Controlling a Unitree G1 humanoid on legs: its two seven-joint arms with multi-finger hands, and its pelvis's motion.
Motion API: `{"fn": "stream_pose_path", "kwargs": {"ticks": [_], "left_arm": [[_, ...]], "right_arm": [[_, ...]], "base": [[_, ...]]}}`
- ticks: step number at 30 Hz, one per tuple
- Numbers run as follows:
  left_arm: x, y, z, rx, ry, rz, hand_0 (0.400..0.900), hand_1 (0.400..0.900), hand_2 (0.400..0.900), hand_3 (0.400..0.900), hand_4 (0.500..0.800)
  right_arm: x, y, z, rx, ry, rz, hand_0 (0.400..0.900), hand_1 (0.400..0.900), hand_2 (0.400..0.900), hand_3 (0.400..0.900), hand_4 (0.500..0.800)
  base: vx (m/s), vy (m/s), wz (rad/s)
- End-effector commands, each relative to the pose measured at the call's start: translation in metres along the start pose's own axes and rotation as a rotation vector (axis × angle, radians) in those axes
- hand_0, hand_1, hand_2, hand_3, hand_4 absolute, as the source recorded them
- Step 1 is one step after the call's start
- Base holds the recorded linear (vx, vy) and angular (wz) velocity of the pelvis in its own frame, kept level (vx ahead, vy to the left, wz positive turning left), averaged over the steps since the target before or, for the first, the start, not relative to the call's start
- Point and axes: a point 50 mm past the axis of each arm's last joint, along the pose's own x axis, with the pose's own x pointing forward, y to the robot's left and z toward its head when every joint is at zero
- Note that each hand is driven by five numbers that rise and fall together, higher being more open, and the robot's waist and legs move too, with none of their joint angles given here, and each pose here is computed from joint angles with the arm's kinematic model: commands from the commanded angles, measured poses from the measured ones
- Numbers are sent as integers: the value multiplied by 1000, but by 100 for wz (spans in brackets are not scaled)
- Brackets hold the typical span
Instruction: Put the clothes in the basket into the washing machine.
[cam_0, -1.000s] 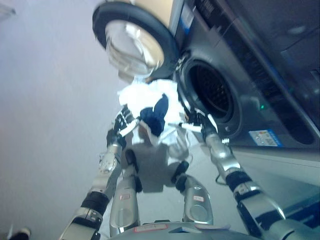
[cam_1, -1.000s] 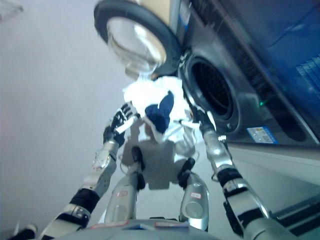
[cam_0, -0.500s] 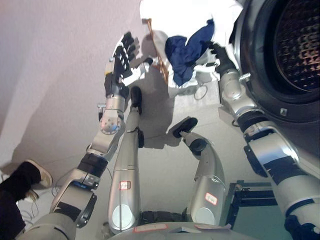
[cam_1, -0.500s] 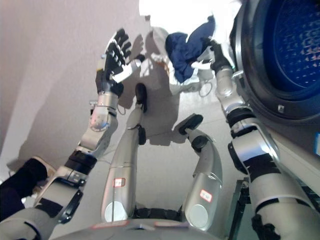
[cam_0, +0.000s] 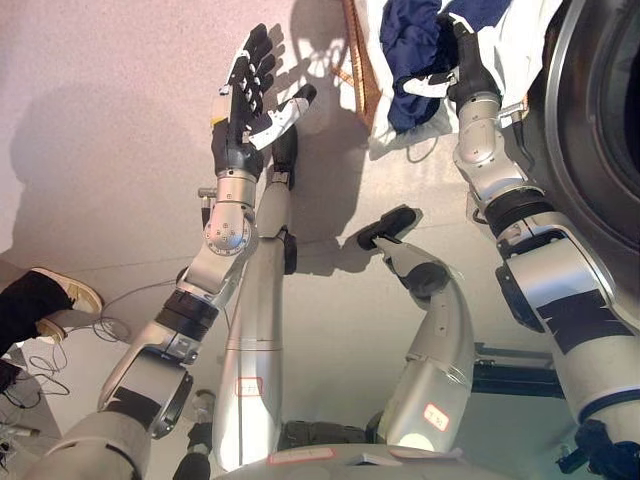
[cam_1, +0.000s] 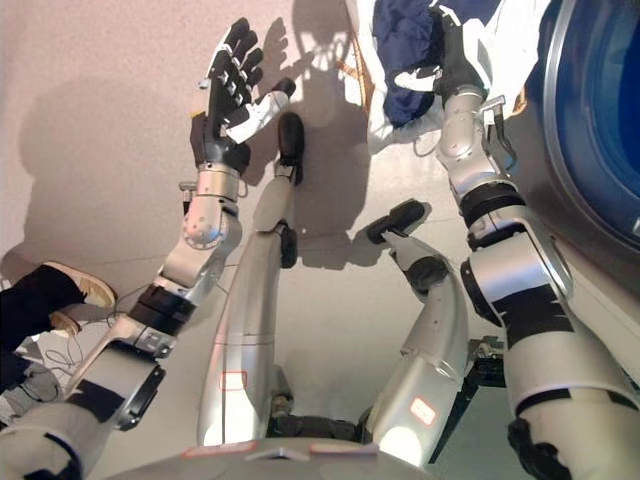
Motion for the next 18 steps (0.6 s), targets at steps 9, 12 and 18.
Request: {"fn": "stream_pose_path", "kwargs": {"ticks": [9,12,18], "left_arm": [[5,-21,48,-114,-260,-48,900,900,900,900,800],[4,-20,48,-113,-260,-48,900,900,900,900,800],[2,-17,48,-100,-263,-40,900,900,900,900,800]], "right_arm": [[1,-3,-1,-119,-26,-19,900,900,900,900,800],[-1,-2,-9,-122,7,-22,900,900,900,900,800],[1,-23,-16,-113,28,-130,900,900,900,900,800]], "base": [[-5,13,1],[0,0,0],[-3,5,-1]]}}
